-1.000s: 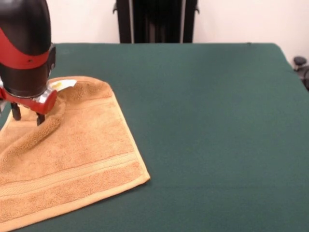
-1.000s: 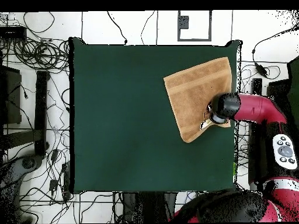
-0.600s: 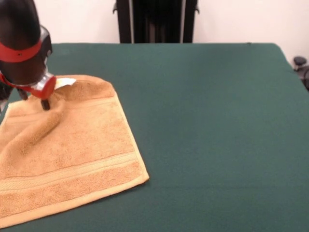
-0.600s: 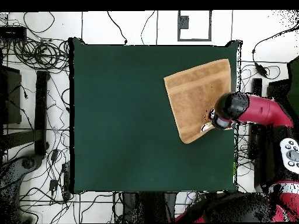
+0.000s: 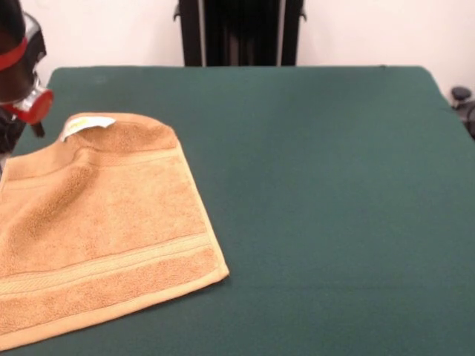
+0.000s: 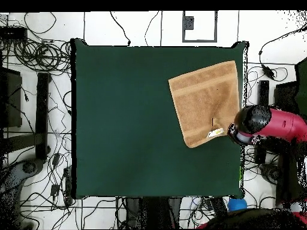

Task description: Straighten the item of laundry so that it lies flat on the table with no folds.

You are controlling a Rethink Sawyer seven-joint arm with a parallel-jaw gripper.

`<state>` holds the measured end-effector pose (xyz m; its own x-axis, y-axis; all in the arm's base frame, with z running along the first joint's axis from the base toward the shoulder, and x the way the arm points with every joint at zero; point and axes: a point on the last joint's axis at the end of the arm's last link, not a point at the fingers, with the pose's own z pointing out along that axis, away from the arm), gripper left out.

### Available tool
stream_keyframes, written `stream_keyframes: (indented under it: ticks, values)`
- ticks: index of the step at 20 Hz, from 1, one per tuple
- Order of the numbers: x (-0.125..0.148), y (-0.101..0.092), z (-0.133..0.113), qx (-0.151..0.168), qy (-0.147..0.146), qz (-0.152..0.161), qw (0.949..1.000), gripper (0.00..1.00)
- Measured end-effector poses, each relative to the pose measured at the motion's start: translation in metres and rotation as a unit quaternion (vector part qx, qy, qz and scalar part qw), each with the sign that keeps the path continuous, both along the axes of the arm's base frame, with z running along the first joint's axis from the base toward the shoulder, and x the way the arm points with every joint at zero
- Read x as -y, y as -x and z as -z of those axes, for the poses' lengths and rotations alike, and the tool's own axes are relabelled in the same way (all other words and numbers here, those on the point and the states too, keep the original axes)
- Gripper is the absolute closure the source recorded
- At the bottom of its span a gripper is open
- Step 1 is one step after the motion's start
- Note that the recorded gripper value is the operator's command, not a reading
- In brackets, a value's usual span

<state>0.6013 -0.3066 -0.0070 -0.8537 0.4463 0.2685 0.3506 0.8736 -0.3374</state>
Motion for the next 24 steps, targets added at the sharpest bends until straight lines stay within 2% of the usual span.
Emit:
stream_keyframes:
  ticks: [1,5,8,10,17,24]
  values:
    - [0.000,0.009,-0.007,-0.003,0.006,-0.007,1.0000,0.00]
    - [-0.002,0.022,-0.019,-0.001,0.017,-0.026,0.9995,0.00]
    - [-0.005,0.025,-0.028,0.014,0.029,-0.049,0.9983,0.00]
    - [-0.005,0.024,-0.030,0.023,0.034,-0.058,0.9975,0.00]
    - [-0.003,0.004,-0.024,0.103,0.046,-0.090,0.9896,0.00]
    - [-0.018,-0.008,-0.005,0.133,0.052,-0.118,0.9827,0.00]
